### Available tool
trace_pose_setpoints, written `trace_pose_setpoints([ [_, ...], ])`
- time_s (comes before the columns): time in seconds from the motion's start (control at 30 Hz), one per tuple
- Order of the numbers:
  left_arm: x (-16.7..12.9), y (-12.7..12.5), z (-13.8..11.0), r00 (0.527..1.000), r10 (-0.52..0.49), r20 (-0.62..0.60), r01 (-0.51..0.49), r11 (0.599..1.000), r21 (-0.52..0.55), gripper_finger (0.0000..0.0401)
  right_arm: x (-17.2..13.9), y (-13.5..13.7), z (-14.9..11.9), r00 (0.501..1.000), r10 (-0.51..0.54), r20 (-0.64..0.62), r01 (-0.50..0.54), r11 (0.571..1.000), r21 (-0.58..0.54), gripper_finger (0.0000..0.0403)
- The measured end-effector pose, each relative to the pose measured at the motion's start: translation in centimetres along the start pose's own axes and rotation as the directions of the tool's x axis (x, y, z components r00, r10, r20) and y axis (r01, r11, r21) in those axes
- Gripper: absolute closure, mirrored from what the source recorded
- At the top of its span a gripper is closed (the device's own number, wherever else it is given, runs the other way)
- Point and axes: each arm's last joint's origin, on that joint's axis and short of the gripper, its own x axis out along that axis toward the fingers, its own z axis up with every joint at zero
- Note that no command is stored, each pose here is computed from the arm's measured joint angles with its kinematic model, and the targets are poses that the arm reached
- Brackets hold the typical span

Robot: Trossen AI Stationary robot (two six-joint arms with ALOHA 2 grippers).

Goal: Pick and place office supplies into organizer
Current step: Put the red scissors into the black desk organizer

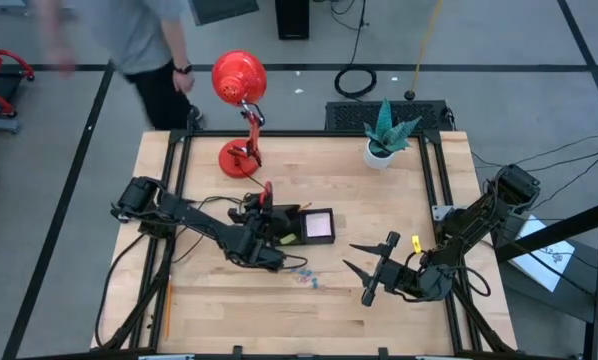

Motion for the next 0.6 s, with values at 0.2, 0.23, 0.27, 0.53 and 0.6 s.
trace_pose_setpoints([
  [0.2, -0.19, -0.01, 0.04, 1.0, 0.007, 0.0, -0.007, 1.0, -0.013, 0.0315, 0.0, 0.0, 0.0, 1.0, 0.0, 0.0, 0.0, 1.0, 0.0, 0.0222],
  [0.23, -0.26, -0.01, 0.06, 1.0, 0.008, 0.001, -0.008, 1.0, -0.014, 0.0315, 0.0, 0.0, 0.0, 1.0, 0.0, 0.0, 0.0, 1.0, 0.0, 0.0222],
  [0.27, -0.31, -0.01, 0.07, 1.0, 0.01, 0.002, -0.01, 1.0, -0.014, 0.0315, 0.0, 0.0, 0.0, 1.0, 0.0, 0.0, 0.0, 1.0, 0.0, 0.0222],
  [0.53, -0.78, -0.12, 0.16, 1.0, 0.019, 0.011, -0.018, 0.999, -0.044, 0.0314, 0.0, 0.0, 0.0, 1.0, 0.0, 0.0, 0.0, 1.0, 0.0, 0.0222],
  [0.6, -0.87, -0.14, 0.17, 1.0, 0.021, 0.011, -0.02, 0.998, -0.053, 0.0309, 0.0, 0.0, 0.0, 1.0, 0.0, 0.0, 0.0, 1.0, 0.0, 0.0222],
])
